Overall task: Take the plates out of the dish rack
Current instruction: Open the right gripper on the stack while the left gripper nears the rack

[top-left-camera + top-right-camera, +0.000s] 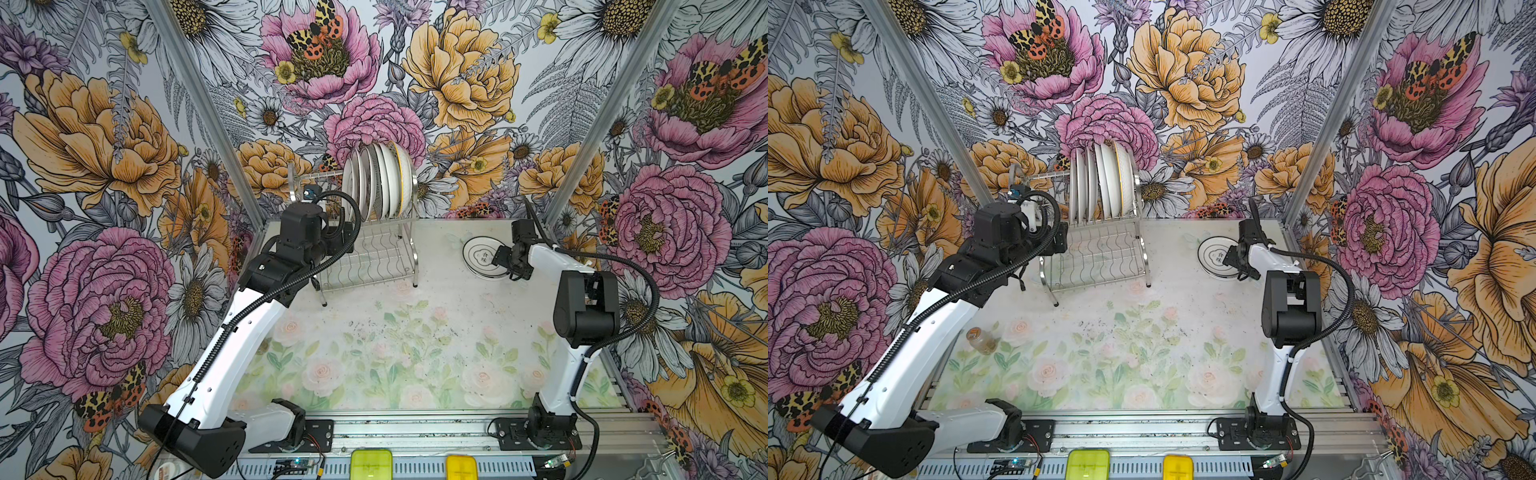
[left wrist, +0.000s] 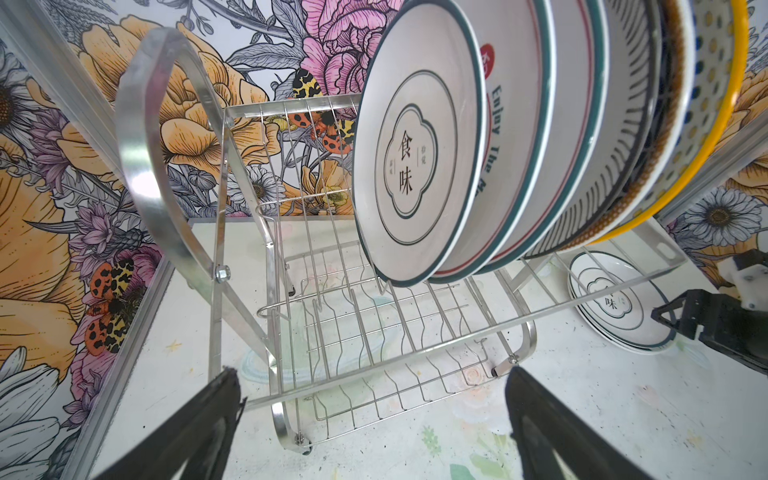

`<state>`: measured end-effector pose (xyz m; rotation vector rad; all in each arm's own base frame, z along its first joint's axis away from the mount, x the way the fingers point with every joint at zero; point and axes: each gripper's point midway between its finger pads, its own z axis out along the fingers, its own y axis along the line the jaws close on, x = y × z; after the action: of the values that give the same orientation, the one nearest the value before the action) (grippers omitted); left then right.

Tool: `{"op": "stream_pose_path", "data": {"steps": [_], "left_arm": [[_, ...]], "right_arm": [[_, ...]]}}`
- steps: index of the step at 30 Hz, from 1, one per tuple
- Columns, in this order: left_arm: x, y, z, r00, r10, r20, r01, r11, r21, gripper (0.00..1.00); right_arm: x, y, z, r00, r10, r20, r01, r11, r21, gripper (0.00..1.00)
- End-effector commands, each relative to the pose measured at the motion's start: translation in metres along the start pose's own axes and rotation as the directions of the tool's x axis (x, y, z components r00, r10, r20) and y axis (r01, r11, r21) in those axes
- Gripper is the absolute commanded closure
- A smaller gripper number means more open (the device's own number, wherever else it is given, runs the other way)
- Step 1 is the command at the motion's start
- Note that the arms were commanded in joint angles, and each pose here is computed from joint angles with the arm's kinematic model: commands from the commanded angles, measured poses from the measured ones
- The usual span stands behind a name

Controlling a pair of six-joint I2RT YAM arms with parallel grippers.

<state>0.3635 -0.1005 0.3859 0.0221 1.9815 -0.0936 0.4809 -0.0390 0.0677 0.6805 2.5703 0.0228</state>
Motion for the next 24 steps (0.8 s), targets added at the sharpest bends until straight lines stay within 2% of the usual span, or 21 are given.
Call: {"op": "stream_pose_path", "data": {"steps": [1, 9, 24], "left_arm": [[-0.008, 0.008, 0.001, 1.0, 0.017, 0.007, -0.017, 0.999, -0.029, 0.01], [-0.017, 0.014, 0.012, 1.0, 0.01, 0.003, -0.01, 0.999, -0.034, 0.01], [-0.017, 0.003, 0.033, 0.999, 0.033, -0.027, -0.033, 0.999, -0.003, 0.01]], "right_arm": [[-0.02, -0.003, -0.003, 0.999, -0.011, 0.048, 0.01, 1.0, 0.028, 0.18], [-0.028, 0.0, 0.015, 0.999, -0.01, 0.033, 0.009, 1.0, 0.027, 0.19], [-0.012, -0.018, 0.035, 1.0, -0.012, -0.025, 0.013, 0.998, 0.055, 0.19]]}}
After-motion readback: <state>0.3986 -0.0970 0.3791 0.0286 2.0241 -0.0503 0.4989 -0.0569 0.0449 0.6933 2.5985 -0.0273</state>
